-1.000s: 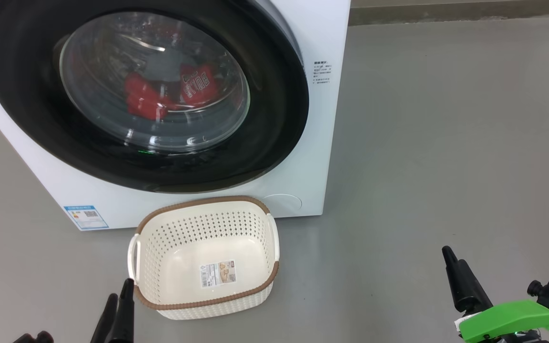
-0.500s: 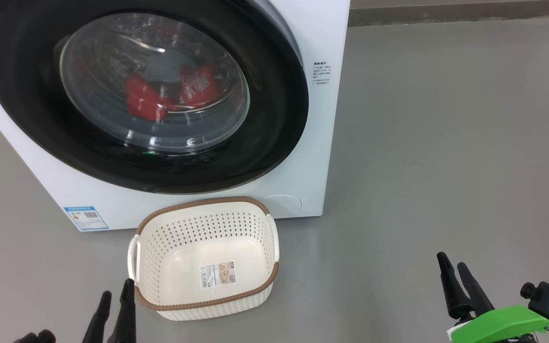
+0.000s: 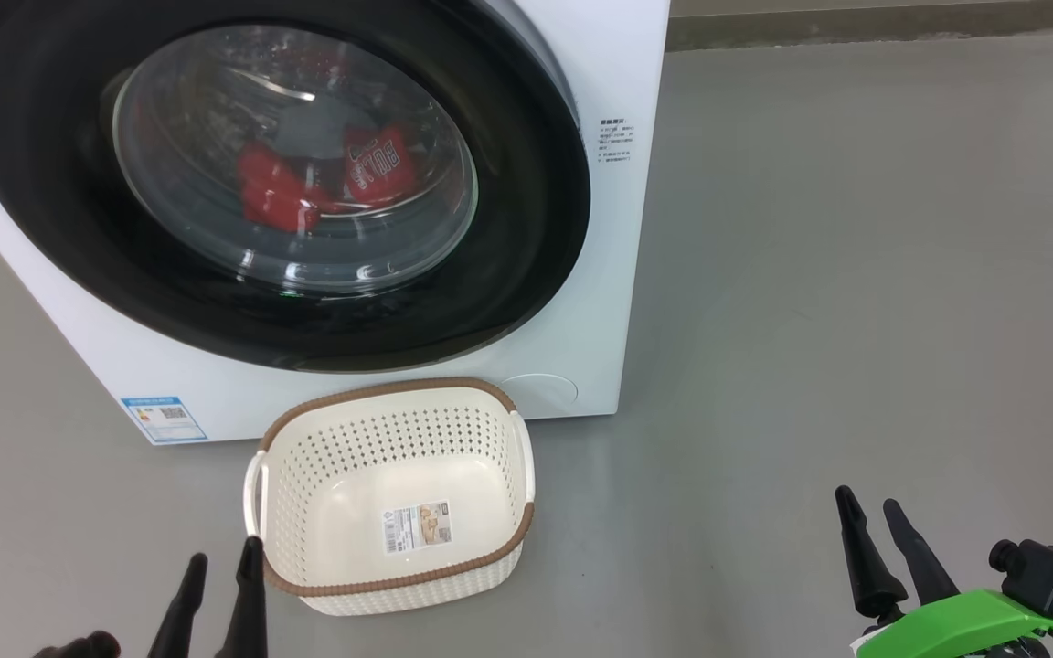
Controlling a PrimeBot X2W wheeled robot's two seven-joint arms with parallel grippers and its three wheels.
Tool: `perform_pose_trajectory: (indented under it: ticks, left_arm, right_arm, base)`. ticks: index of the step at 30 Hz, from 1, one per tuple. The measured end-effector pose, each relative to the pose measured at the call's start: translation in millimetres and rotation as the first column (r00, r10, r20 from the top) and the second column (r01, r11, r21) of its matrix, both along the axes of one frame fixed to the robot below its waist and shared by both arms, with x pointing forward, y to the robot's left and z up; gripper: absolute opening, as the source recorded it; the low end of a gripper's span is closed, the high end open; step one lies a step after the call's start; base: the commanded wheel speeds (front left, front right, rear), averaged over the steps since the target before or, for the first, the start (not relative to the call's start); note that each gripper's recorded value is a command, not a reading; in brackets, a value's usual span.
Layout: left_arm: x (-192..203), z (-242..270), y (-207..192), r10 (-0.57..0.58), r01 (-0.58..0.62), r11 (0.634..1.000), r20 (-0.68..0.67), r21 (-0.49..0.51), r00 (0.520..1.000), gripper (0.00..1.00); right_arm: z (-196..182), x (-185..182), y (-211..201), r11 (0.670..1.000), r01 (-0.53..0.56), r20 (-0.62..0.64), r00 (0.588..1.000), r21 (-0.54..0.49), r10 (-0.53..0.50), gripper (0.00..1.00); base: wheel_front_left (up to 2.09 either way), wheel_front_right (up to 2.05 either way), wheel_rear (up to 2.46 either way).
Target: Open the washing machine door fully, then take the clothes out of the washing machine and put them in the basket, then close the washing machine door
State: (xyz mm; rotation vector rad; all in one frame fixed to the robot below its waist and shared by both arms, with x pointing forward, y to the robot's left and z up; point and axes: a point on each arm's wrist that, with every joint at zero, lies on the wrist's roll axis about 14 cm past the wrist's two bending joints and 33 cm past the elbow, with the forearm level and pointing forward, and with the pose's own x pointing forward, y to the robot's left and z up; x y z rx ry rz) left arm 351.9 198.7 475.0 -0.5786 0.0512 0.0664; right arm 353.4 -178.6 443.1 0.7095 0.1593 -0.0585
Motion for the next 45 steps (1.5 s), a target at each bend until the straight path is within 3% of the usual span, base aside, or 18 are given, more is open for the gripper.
perform_pose_trajectory:
  ticks: [16, 39, 45]
  left_arm:
    - [-5, 5, -2, -0.032, 0.026, 0.979, 0.025, 0.204, 0.999, 1.00]
    - [-10, 2, -8, -0.097, 0.078, 0.886, 0.019, 0.457, 0.995, 1.00]
    - [-12, -1, -6, -0.095, 0.078, 0.876, 0.012, 0.476, 0.995, 1.00]
  right_arm:
    - [-5, -7, 0, 0.983, -0.038, 0.001, 0.999, -0.178, 0.039, 1.00]
    - [-1, -12, -13, 0.925, -0.029, 0.035, 0.998, -0.378, 0.046, 1.00]
    - [-6, -20, -19, 0.913, -0.023, 0.018, 0.999, -0.407, 0.033, 1.00]
  base:
    - [0.00, 0.00, 0.00]
    - [0.00, 0.00, 0.00]
    - [0.00, 0.00, 0.00]
